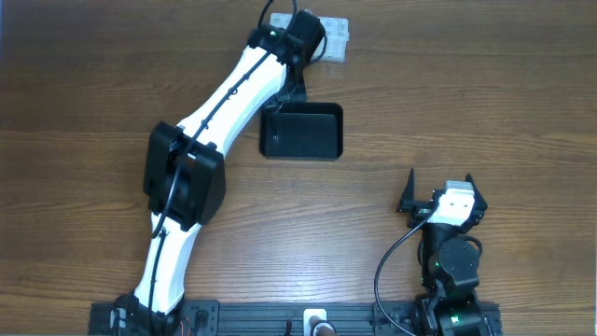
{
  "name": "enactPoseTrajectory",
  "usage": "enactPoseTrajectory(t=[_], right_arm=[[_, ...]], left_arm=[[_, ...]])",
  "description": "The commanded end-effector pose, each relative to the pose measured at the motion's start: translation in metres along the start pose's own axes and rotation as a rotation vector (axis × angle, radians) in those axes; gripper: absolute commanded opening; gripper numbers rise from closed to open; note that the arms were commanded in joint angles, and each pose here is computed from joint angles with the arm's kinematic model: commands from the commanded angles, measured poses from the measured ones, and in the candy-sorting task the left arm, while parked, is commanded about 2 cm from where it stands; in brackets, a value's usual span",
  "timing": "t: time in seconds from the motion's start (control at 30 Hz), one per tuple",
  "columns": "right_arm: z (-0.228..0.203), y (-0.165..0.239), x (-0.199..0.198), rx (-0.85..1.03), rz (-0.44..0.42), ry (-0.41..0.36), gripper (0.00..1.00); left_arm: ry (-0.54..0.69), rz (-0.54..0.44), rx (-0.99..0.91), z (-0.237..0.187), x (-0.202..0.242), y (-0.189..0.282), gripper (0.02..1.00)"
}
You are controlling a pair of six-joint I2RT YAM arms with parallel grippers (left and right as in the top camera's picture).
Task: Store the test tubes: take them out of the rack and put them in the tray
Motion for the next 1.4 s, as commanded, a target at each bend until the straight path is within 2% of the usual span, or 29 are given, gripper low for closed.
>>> enactPoseTrajectory(t=[0.03,0.63,0.73,0.83,1.0,1.13,1.4], right_arm=[[-0.001,0.0,-0.003,-0.003,-0.018,-0.008,0.993],[-0.001,0.0,-0.003,-0.003,-0.017,-0.008,0.991],[-0.001,0.0,-0.003,-0.003,-0.017,-0.008,0.991],[-0.001,0.0,-0.003,-0.003,-0.017,-0.008,0.993],[-0.001,0.0,-0.003,-0.003,-0.017,-0.008,0.993],[-0.001,0.0,-0.003,-0.003,-0.017,-0.008,0.991],[-0.001,0.0,-0.003,-0.003,-0.017,-0.008,0.993]], left_arm=[[-0.001,0.007,0.061,-0.01,-0.002,-0.015,0.073],[-0.007,0.006,0.111,-0.019,-0.001,-0.015,0.145],[-0.007,0.001,0.116,-0.02,-0.001,-0.015,0.215],[-0.007,-0.002,0.118,-0.021,-0.002,-0.015,0.334],[-0.004,-0.008,0.109,-0.019,-0.002,-0.011,0.338],[0.019,-0.044,0.005,0.003,0.0,0.024,0.369],[0.032,-0.064,-0.442,0.079,0.002,0.133,0.454]])
Point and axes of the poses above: each gripper's point midway between its finger pads, its own y axis back along the fingers, its own x axis along the line the jaws close on, z = x × y, the point moved 3 cm from there along y, back along the fingers, and after that the axes turned 3 degrees about -y, right-handed, at the moved point
